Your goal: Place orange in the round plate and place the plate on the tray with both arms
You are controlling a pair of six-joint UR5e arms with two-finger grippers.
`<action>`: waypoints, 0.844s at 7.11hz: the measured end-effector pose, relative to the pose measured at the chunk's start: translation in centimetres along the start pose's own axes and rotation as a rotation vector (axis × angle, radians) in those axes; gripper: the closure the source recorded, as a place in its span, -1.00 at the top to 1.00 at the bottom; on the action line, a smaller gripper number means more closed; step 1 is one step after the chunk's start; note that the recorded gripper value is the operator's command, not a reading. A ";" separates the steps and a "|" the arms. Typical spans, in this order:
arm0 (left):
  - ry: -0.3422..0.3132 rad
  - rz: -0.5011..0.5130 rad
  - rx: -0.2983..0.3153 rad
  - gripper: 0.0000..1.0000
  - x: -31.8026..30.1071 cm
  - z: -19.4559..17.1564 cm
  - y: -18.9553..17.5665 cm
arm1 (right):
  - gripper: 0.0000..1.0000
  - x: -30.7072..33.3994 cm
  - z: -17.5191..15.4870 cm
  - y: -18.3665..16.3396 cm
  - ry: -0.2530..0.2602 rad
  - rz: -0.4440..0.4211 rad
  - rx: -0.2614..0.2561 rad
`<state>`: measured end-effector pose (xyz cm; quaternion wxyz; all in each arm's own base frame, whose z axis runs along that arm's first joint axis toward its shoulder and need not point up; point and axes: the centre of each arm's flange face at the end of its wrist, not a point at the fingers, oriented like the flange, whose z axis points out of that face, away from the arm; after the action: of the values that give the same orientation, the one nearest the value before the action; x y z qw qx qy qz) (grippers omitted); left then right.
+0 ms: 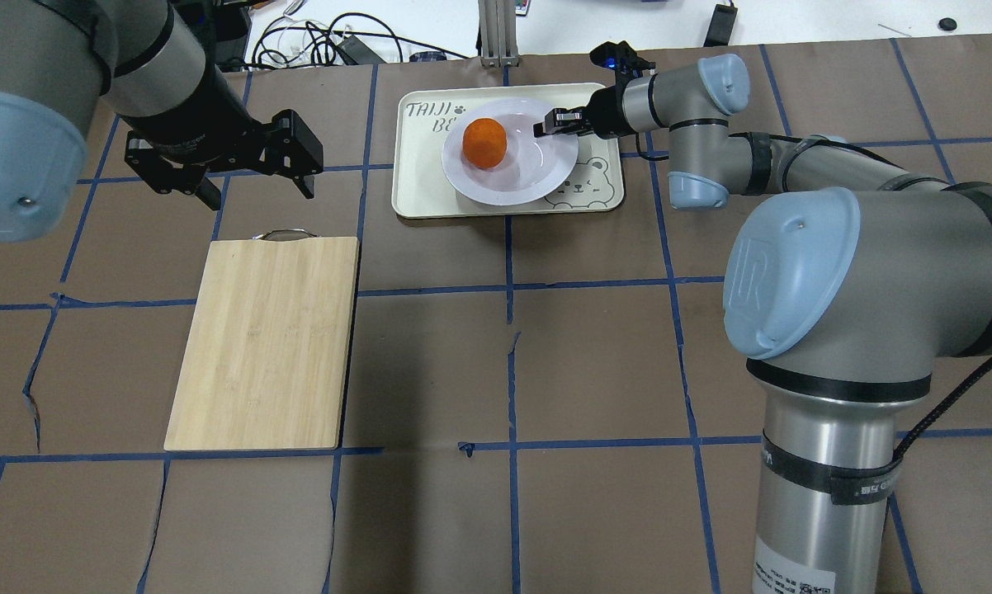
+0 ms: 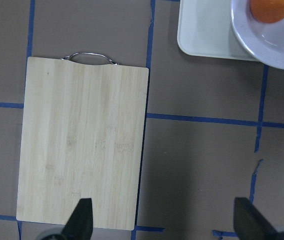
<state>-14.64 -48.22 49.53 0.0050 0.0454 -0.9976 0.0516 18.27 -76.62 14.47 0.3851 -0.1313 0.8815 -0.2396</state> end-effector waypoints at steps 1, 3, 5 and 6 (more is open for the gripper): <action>0.000 0.000 0.000 1.00 0.0 0.0 0.0 | 0.16 0.0 0.0 -0.1 0.002 0.000 0.000; 0.000 -0.001 0.000 1.00 0.0 0.0 0.0 | 0.41 0.1 0.0 -0.1 0.011 0.001 -0.002; 0.000 0.000 0.001 1.00 0.0 0.0 0.0 | 0.64 0.2 -0.2 -0.3 0.043 -0.006 -0.002; 0.000 0.001 0.001 1.00 0.0 0.0 0.0 | 0.84 0.2 -0.6 -0.6 0.076 -0.016 -0.001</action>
<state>-14.67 -48.20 49.56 0.0051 0.0450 -0.9976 0.0522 17.69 -77.01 14.99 0.3494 -0.1292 0.8945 -0.2472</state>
